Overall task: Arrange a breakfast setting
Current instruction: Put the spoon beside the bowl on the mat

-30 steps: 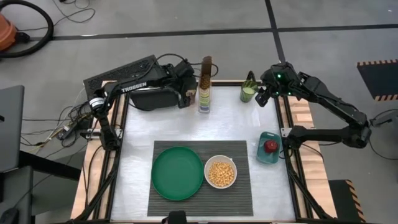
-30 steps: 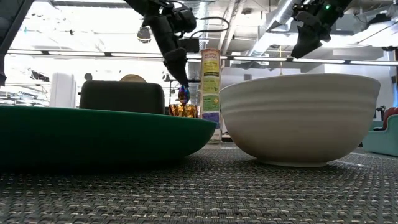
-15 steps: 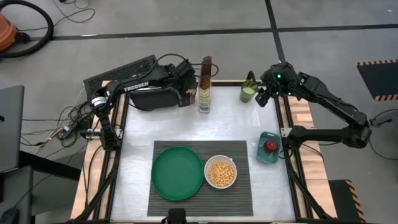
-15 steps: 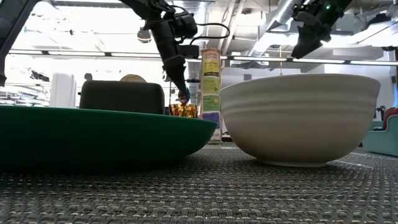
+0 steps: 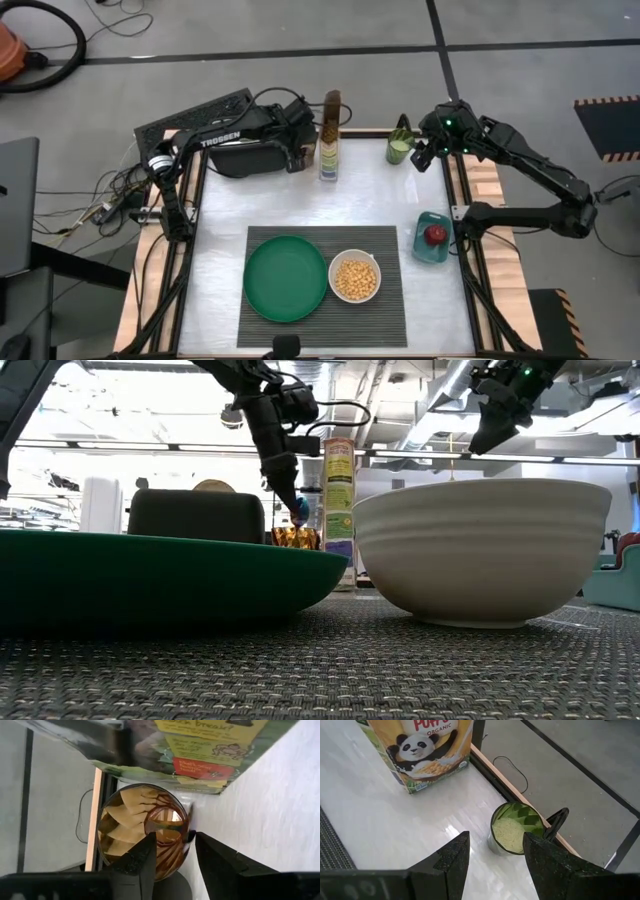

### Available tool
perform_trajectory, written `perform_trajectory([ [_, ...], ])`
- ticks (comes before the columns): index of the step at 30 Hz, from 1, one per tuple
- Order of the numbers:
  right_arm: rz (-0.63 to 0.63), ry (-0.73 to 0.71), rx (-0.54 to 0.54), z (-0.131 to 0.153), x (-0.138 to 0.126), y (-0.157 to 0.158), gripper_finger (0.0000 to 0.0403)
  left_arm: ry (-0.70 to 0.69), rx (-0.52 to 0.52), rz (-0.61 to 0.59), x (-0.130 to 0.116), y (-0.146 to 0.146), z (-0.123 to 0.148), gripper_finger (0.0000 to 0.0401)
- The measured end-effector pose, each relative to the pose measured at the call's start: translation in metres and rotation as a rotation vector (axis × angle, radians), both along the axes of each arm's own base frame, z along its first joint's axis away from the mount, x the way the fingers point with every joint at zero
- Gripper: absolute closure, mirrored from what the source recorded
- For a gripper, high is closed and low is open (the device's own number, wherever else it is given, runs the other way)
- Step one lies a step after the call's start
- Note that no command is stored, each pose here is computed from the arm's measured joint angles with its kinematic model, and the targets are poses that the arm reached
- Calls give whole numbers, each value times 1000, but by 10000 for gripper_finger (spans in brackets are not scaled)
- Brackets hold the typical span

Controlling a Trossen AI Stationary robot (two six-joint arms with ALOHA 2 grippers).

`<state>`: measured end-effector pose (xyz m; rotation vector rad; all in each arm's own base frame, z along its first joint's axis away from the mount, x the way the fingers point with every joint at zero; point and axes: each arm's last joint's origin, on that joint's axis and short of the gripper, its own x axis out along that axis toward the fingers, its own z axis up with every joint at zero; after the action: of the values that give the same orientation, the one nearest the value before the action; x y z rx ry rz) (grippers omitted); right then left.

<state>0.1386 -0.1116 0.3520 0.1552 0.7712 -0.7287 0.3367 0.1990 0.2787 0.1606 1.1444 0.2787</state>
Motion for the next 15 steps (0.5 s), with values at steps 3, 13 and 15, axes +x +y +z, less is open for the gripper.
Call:
perform_trajectory([
  [3, -1, 0, -1, 0, 0, 0, 192, 4, 5, -9, 2, -1, -1, 292],
  [13, -1, 6, 5, -1, 0, 0, 192, 6, 7, -5, 1, -1, -1, 379],
  [15, -1, 6, 5, -1, 0, 0, 192, 2, 1, -8, 2, -1, -1, 394],
])
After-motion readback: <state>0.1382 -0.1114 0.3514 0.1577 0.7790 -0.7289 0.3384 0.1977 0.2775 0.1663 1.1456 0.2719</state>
